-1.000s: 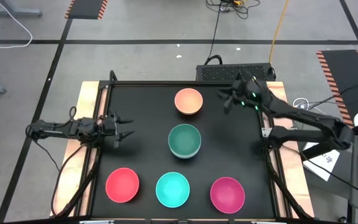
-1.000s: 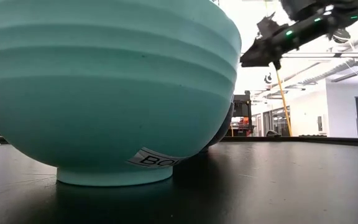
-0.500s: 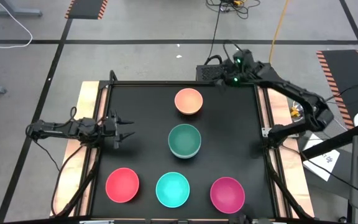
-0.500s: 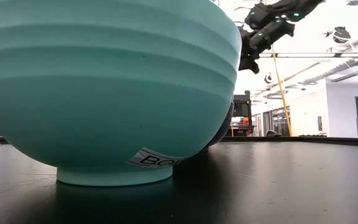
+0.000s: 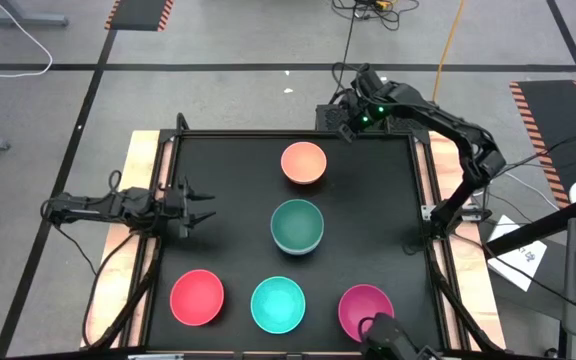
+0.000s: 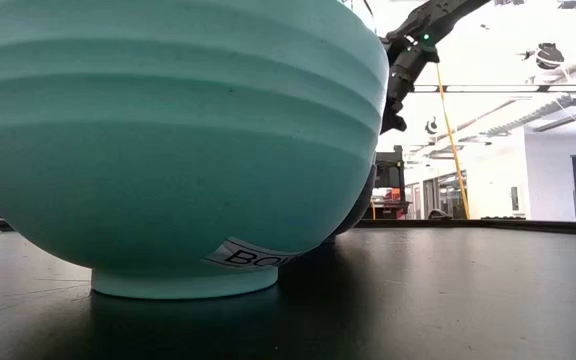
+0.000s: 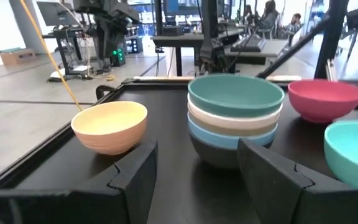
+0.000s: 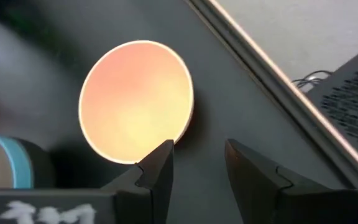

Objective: Nest bowls inside each other
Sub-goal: Stack the orange bowl on the green bowl

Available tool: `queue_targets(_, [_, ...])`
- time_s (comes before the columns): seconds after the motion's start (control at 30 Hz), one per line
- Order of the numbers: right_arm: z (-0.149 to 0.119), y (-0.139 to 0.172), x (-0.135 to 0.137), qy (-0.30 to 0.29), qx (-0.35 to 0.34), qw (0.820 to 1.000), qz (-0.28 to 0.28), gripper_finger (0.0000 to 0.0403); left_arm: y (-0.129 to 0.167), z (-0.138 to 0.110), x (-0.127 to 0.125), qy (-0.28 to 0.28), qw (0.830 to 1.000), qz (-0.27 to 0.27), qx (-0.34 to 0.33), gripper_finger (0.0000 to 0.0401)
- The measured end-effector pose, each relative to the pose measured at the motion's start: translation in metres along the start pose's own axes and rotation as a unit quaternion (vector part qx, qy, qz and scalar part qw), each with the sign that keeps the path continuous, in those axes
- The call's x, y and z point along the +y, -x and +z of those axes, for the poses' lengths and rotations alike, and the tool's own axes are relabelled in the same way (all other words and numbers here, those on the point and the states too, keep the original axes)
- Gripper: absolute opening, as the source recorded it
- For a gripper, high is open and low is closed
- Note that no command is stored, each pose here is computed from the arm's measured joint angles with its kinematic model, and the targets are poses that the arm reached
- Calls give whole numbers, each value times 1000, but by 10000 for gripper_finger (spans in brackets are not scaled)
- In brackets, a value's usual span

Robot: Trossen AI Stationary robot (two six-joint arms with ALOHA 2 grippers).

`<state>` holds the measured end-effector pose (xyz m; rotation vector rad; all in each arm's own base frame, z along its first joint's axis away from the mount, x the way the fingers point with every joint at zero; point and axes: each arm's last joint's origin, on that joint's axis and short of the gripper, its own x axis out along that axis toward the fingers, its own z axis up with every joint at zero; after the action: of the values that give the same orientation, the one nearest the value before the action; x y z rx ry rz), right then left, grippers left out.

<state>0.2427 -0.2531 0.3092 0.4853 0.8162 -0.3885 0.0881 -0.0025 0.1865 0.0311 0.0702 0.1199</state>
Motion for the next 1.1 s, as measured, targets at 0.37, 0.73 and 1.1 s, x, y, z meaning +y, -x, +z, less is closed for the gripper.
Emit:
queue_targets(0.37, [-3, -22, -4, -8, 31, 999, 28, 200, 0, 0, 0, 15, 1000, 3, 4, 225])
queue_targets(0.73, [0, -46, 19, -2, 36, 997, 73, 217, 0, -1, 0, 11, 1000, -2, 12, 225])
queue_targets(1.1, [-5, -67, 14, -31, 82, 996, 34, 217, 1, -4, -1, 4, 999, -20, 26, 225])
